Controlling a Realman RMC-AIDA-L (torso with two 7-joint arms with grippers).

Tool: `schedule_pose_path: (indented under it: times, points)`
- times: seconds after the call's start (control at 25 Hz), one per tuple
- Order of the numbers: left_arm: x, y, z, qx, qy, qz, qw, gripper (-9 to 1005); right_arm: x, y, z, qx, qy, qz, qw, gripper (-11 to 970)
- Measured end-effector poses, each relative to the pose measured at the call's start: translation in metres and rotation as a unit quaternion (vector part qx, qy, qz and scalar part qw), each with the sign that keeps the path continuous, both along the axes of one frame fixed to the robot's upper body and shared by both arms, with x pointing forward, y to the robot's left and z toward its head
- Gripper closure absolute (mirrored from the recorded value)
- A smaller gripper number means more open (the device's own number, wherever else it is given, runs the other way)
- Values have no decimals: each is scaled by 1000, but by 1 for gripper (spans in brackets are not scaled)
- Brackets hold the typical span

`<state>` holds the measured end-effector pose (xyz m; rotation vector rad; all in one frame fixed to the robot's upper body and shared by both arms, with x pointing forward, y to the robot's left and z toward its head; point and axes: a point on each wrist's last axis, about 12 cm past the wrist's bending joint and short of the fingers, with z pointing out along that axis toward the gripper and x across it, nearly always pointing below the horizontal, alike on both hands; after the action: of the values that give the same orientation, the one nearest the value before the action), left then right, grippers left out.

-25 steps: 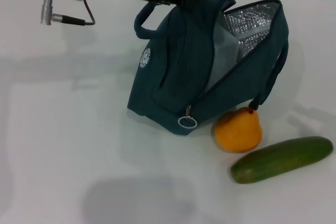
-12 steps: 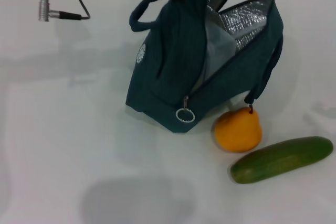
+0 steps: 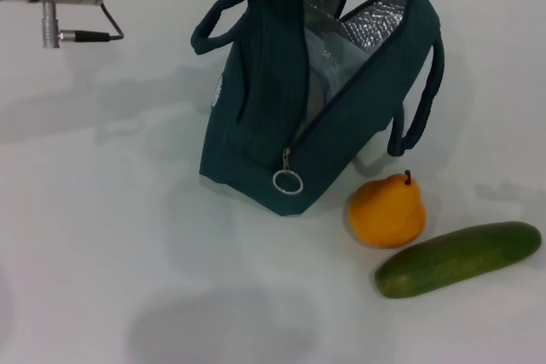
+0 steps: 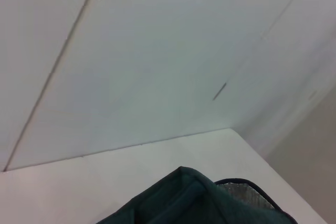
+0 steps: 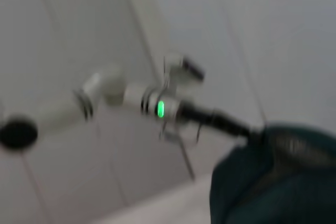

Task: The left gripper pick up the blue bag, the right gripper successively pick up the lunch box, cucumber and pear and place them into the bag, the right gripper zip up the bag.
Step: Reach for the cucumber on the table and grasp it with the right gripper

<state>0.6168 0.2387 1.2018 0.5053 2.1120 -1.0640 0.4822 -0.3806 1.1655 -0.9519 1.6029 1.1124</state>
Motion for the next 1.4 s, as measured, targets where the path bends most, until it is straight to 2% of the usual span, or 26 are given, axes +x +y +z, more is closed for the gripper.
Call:
schedule_pose_path:
  times: [0.16,0.36,0.44,0.72,1.0,1.28,1.4]
  points:
    - [-1,0,-2,-6,2,4,1000,929,19,6,21,-88,28,24,995,207]
    - [-1,-3,-6,-10,4,8,1000,929,43,27,43,-198,53,56,977,133]
    - [0,-4,-8,-13,5,9,1000,929,56,47,53,-255,65,77,962,133]
    - [3,-6,-10,-34,-7,17,999,929,83,107,68,-366,78,136,917,134]
    - [5,-7,-13,-42,-4,20,999,928,90,148,67,-430,75,183,881,136]
    - [6,-7,-12,-44,-6,23,999,928,89,171,43,-492,81,197,844,137]
    - [6,-5,-13,-42,-10,25,999,928,90,178,33,-510,75,195,835,137]
